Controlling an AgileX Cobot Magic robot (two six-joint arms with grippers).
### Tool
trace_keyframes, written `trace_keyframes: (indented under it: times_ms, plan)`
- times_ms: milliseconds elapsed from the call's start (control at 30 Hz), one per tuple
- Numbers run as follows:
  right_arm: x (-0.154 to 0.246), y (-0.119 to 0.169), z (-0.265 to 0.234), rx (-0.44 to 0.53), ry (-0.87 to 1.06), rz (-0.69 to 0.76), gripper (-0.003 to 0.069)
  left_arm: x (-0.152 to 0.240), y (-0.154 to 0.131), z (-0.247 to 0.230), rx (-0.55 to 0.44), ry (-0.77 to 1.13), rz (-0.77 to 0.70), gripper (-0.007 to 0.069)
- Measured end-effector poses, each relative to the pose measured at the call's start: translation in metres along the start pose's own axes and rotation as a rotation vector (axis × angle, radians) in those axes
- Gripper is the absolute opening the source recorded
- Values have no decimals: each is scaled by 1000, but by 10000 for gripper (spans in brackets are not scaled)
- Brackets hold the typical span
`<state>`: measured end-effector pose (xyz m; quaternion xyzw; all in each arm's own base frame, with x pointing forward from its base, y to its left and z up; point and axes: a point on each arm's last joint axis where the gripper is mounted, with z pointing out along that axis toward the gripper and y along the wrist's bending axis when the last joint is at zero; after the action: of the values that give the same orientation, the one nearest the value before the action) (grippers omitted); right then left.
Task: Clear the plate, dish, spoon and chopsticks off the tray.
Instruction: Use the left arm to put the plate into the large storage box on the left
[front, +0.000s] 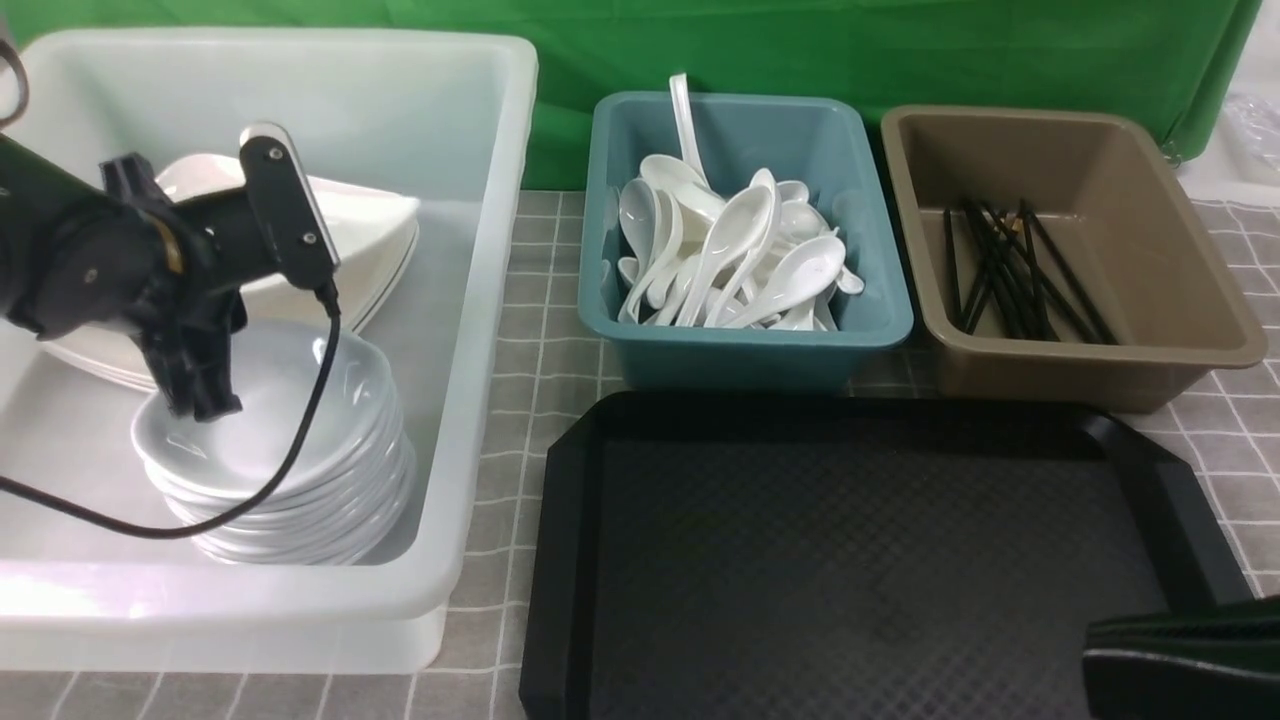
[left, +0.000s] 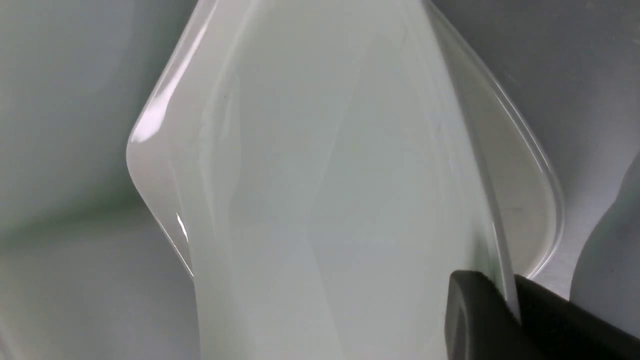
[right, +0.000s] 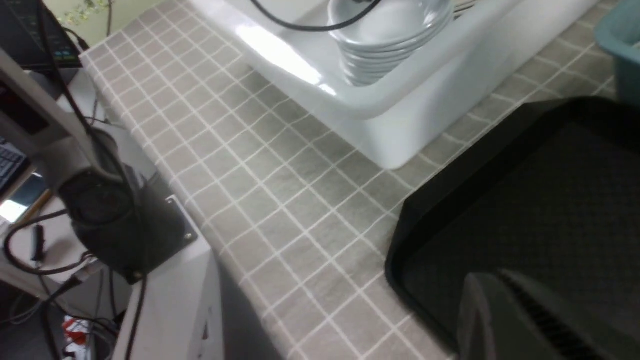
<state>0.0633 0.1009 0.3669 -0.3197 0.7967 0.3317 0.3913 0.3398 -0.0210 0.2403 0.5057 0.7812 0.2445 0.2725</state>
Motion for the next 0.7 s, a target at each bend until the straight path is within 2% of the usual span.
trace_keyframes:
  times_ms: [167,233,267,300,400,567,700]
  plan:
    - [0,2,0,-25,0,8,28,-1,0,0,-2,-6,-5,201]
    - [0,3,0,-33,0,12,29,-1,0,0,-3,-9,-9,282]
    - [0,3,0,-33,0,11,29,-1,1,0,-4,-9,-9,289]
    - [0,3,0,-38,0,17,31,-1,1,0,-5,-10,-9,353]
    - [0,5,0,-50,2,27,34,-1,1,0,-6,-11,-11,433]
    - [1,6,0,-61,15,37,36,-3,2,-2,1,-27,-55,499]
    - [2,6,0,-67,22,43,37,-4,2,-3,4,-38,-85,510]
